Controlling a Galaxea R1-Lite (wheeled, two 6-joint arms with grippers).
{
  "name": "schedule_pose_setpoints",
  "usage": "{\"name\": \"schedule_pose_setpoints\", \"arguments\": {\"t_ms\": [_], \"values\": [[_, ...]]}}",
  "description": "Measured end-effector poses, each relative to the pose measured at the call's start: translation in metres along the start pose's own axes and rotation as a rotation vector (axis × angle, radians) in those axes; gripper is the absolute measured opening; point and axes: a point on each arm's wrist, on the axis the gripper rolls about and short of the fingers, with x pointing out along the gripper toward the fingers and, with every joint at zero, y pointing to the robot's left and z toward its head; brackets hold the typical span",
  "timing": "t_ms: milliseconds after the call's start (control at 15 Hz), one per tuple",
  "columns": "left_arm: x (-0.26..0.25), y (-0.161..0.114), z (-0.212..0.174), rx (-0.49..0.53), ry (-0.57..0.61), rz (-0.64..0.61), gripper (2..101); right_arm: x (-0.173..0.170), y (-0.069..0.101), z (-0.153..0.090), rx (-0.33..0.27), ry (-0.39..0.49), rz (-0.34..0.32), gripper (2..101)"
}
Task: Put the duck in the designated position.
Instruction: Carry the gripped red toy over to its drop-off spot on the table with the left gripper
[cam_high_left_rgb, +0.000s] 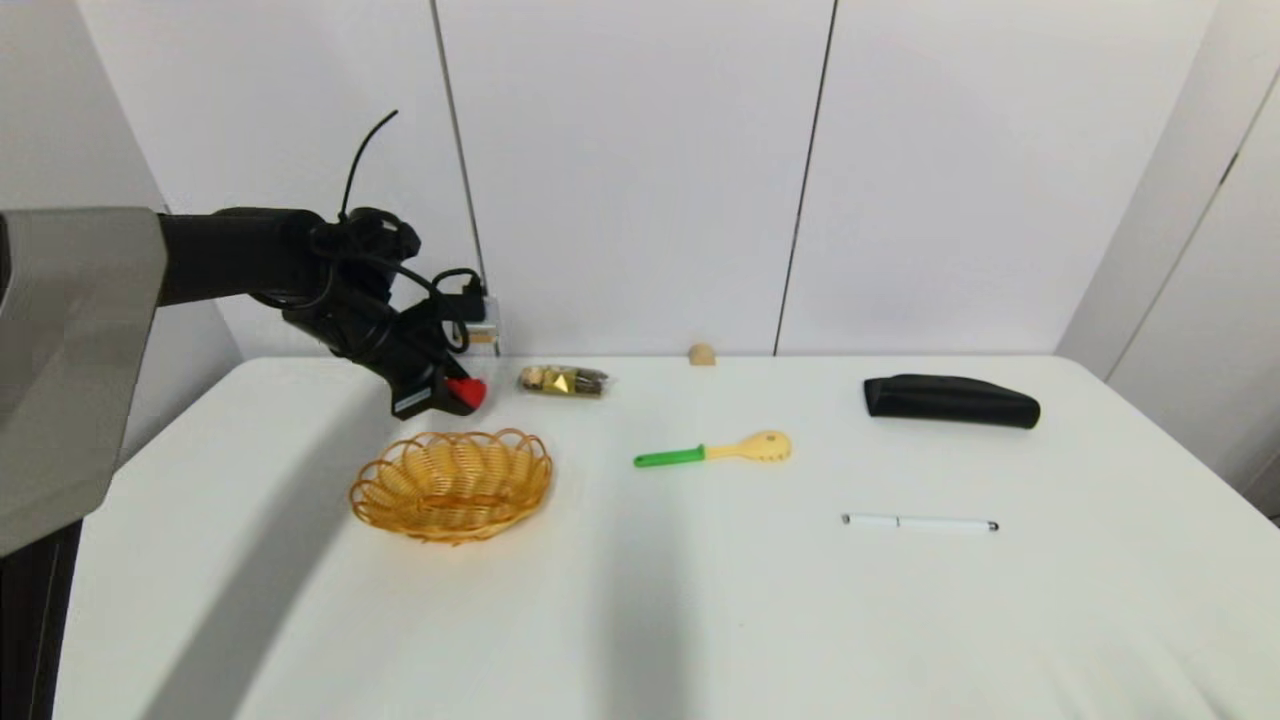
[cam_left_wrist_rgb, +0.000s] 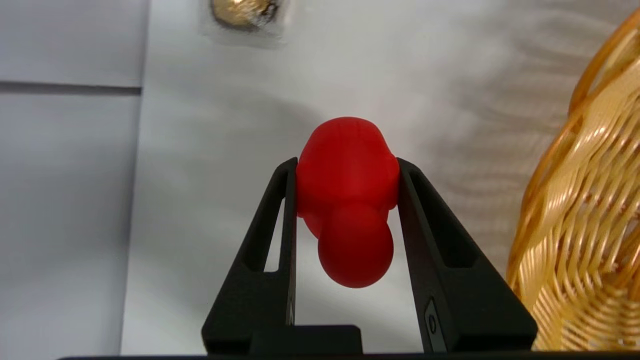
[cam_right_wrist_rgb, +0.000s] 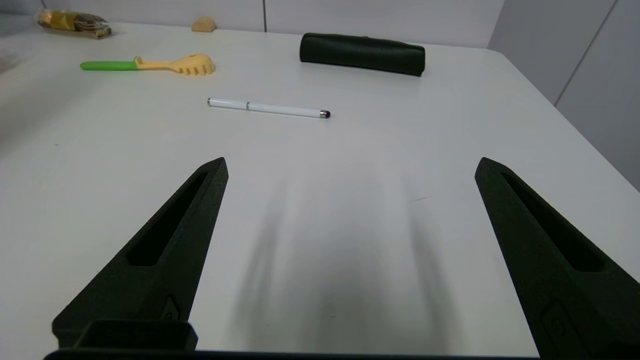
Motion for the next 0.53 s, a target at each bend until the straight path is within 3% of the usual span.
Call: {"name": "schedule_pose_setpoints", "arguments": {"t_ms": [533], "values": [[0.015, -0.002, 0.000, -0.007, -0.020, -0.043, 36.6, 0.000, 0.000, 0.000, 0.000, 0.000, 0.000, 98.0]]}}
